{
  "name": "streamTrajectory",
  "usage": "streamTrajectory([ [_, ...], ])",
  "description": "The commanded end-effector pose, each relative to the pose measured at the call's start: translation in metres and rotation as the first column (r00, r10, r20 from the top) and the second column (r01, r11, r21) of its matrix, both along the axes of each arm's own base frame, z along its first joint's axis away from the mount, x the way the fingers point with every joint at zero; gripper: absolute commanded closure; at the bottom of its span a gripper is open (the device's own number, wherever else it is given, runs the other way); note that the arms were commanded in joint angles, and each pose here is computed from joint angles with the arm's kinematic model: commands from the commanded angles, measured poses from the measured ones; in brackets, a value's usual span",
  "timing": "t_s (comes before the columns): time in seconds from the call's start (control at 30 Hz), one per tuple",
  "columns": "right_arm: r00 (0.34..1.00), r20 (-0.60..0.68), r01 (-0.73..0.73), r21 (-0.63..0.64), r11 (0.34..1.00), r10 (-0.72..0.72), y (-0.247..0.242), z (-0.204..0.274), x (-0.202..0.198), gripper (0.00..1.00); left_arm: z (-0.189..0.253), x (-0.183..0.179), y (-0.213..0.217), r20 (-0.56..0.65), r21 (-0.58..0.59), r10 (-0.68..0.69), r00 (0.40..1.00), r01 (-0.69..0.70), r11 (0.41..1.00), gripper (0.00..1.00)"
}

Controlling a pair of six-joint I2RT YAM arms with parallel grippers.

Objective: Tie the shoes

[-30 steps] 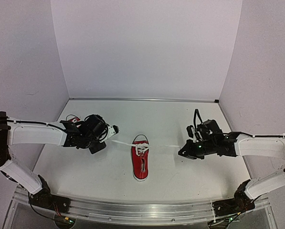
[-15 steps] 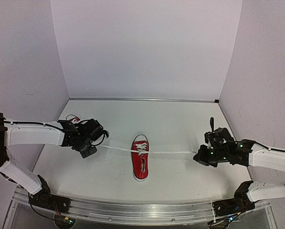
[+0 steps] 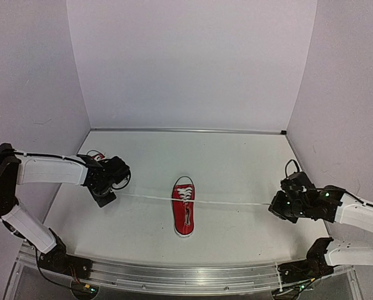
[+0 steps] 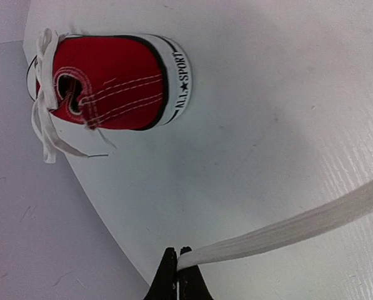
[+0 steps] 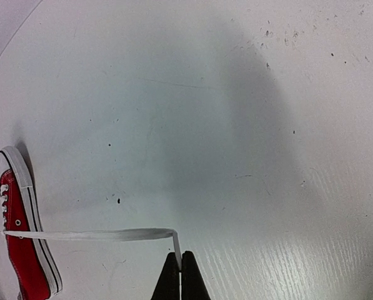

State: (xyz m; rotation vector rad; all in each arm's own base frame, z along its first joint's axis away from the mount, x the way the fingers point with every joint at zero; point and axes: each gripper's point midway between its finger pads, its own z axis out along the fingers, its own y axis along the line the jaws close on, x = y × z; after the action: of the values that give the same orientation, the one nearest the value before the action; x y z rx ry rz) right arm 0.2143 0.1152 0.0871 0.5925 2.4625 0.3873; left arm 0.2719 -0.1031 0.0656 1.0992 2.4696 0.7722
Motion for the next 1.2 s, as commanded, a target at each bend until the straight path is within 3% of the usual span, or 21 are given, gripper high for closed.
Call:
streamTrajectory([
  [0.0, 0.994, 0.074, 0.082, -0.073, 0.994, -0.076, -0.021, 0.028, 0.009, 1.0, 0.047, 0.024, 0.009, 0.15, -0.069, 0.086, 0.985, -0.077, 0.995, 1.0],
  [0.1, 0.992, 0.073, 0.115, -0.117, 0.986, -0.107, -0.032, 0.029, 0.007, 1.0, 0.048, 0.027, 0.014, 0.144, -0.094, 0.1, 0.984, -0.087, 0.992, 1.0],
  [0.4, 0.979, -0.067, 0.183, -0.124, 0.975, -0.192, -0.043, -0.032, -0.016, 1.0, -0.006, 0.011, 0.007, -0.053, -0.089, 0.053, 0.997, -0.057, 0.994, 1.0],
  [0.57, 0.997, -0.052, 0.044, -0.127, 0.991, -0.051, -0.015, -0.029, 0.005, 1.0, -0.019, 0.001, -0.032, -0.182, -0.252, -0.062, 0.981, 0.015, 0.968, 1.0],
  [0.77, 0.978, -0.106, -0.191, -0.11, 0.975, 0.18, 0.038, -0.044, 0.032, 1.0, -0.011, -0.014, -0.074, -0.173, -0.365, -0.21, 0.962, 0.136, 0.921, 1.0],
  [0.83, 0.962, -0.13, -0.253, -0.1, 0.962, 0.239, 0.053, -0.053, 0.039, 1.0, -0.007, -0.016, -0.078, -0.162, -0.383, -0.218, 0.962, 0.143, 0.913, 0.97],
  [0.93, 0.948, -0.17, -0.289, -0.107, 0.951, 0.269, 0.061, -0.063, 0.044, 0.96, -0.007, -0.017, -0.075, -0.159, -0.379, -0.206, 0.966, 0.133, 0.916, 0.83],
  [0.97, 0.946, -0.174, -0.293, -0.105, 0.95, 0.272, 0.063, -0.064, 0.045, 0.92, -0.008, -0.017, -0.074, -0.158, -0.375, -0.203, 0.966, 0.132, 0.918, 0.76],
  [1.03, 0.947, -0.167, -0.291, -0.093, 0.952, 0.273, 0.065, -0.06, 0.046, 0.71, -0.002, -0.012, -0.072, -0.134, -0.371, -0.184, 0.974, 0.122, 0.92, 0.58],
  [1.17, 0.959, -0.109, -0.268, -0.052, 0.962, 0.262, 0.066, -0.038, 0.046, 0.34, 0.025, 0.003, -0.063, -0.028, -0.362, -0.106, 0.994, 0.089, 0.928, 0.31],
])
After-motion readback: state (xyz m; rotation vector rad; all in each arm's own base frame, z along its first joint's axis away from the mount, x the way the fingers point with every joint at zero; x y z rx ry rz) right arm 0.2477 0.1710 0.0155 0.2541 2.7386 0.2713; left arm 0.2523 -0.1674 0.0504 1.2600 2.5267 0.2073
